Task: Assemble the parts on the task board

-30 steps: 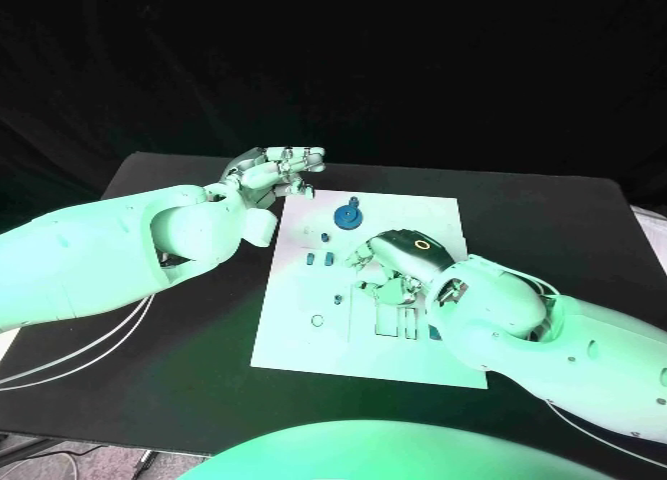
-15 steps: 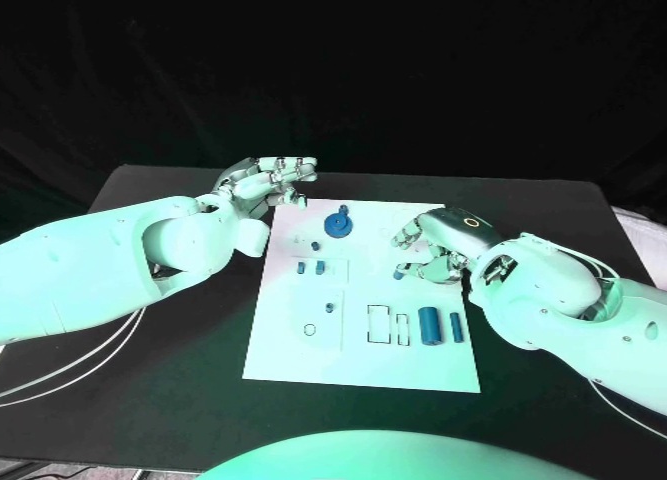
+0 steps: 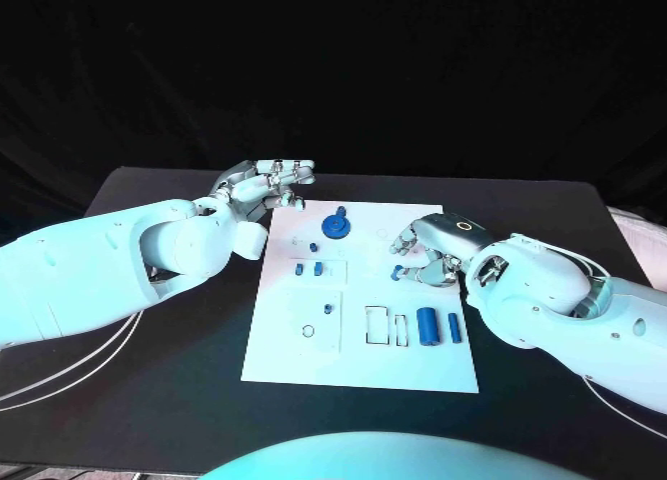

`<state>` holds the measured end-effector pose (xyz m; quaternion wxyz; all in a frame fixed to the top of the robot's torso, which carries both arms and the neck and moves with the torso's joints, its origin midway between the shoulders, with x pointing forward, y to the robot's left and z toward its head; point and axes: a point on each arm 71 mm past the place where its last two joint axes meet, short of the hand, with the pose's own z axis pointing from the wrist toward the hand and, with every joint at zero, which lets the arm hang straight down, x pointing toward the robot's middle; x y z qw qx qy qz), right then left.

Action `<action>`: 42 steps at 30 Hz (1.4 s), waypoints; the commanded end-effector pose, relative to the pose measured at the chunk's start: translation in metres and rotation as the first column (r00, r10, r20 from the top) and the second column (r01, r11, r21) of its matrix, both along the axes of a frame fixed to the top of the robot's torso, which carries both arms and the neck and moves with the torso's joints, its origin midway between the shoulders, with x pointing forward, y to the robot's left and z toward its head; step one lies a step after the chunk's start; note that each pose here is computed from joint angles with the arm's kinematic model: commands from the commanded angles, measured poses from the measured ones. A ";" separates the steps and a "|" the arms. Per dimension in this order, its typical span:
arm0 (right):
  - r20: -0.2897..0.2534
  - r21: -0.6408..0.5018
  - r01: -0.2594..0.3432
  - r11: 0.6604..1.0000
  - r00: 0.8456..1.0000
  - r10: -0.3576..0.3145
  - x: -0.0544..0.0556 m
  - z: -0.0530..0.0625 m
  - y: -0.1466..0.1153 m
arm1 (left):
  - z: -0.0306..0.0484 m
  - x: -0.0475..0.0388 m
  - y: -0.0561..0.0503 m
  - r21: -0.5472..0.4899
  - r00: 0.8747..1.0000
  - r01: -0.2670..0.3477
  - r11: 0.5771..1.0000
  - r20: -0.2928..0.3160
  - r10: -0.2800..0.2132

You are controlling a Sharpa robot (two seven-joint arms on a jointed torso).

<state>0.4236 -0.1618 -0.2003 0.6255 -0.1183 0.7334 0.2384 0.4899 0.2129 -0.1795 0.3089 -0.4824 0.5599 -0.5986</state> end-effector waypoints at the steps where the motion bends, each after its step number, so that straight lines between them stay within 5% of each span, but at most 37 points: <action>1: -0.036 -0.049 -0.008 0.999 0.999 0.006 0.000 -0.006 0.001 | 0.0009 -0.0007 -0.002 -0.007 1.000 0.018 1.000 0.007 -0.018; 25: -0.068 -0.057 -0.020 0.998 0.998 0.016 0.002 -0.018 0.008 | 0.0009 -0.0008 -0.003 -0.007 1.000 0.020 1.000 0.006 -0.020; 34: -0.037 -0.047 -0.003 0.999 0.999 0.001 0.004 -0.017 0.007 | 0.0008 -0.0007 -0.003 -0.007 1.000 0.020 1.000 0.006 -0.020; 42: 0.026 0.035 -0.019 0.999 1.000 0.018 -0.004 -0.003 0.011 | 0.0007 -0.0005 -0.002 -0.006 1.000 0.017 1.000 0.006 -0.017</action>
